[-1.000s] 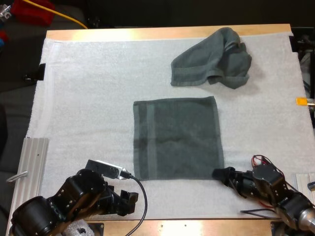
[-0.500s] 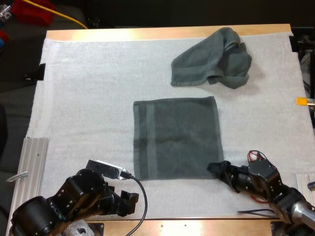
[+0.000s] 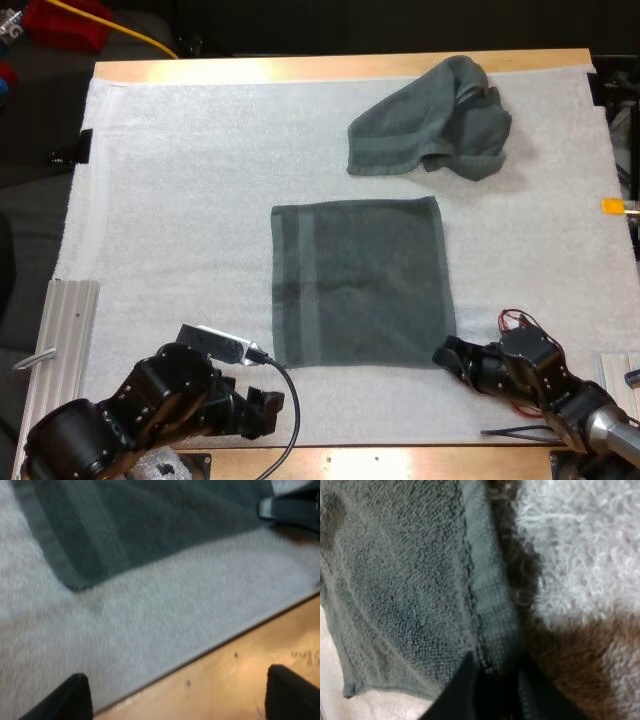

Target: Pick towel from pile, fold and stack

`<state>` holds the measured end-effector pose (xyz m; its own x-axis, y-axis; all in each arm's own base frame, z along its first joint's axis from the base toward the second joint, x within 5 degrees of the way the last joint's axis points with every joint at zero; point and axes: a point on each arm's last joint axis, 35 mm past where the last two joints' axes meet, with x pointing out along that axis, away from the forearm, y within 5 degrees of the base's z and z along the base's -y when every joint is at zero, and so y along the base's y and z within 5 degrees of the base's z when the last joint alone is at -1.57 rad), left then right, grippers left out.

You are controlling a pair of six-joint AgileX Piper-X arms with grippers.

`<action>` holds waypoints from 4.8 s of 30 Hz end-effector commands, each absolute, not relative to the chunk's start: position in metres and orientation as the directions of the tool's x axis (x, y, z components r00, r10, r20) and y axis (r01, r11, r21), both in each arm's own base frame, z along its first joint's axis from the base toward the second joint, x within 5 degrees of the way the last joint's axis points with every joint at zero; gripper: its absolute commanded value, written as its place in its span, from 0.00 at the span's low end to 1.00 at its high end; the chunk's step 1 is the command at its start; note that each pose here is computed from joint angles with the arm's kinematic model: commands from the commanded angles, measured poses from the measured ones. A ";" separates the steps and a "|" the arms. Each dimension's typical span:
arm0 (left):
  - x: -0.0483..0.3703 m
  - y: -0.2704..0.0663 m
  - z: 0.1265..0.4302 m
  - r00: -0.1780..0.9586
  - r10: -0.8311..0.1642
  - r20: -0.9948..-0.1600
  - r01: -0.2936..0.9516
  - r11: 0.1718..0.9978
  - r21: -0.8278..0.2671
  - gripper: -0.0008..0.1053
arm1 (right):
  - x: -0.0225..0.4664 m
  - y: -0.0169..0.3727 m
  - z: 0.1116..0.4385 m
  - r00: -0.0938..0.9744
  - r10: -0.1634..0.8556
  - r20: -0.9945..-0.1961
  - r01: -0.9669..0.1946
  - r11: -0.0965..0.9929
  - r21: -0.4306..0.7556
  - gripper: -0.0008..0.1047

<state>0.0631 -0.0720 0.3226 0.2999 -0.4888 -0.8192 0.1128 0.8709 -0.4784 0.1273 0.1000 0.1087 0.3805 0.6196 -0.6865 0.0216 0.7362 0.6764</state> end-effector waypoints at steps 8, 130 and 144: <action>0.075 -0.084 0.285 0.346 -0.511 -0.787 0.025 0.844 -0.536 0.66 | 0.124 0.098 0.105 0.355 0.615 -0.704 0.027 0.746 0.665 0.02; 0.152 -0.076 0.212 0.096 -0.573 -0.814 -0.032 0.815 -0.578 0.01 | 0.122 0.125 0.213 0.300 0.463 -0.834 -0.196 0.885 0.421 0.02; 0.217 -0.070 0.200 0.151 -0.667 -0.730 -0.153 0.714 -0.684 0.01 | 0.191 0.108 0.185 0.342 0.557 -0.757 0.048 0.794 0.605 0.02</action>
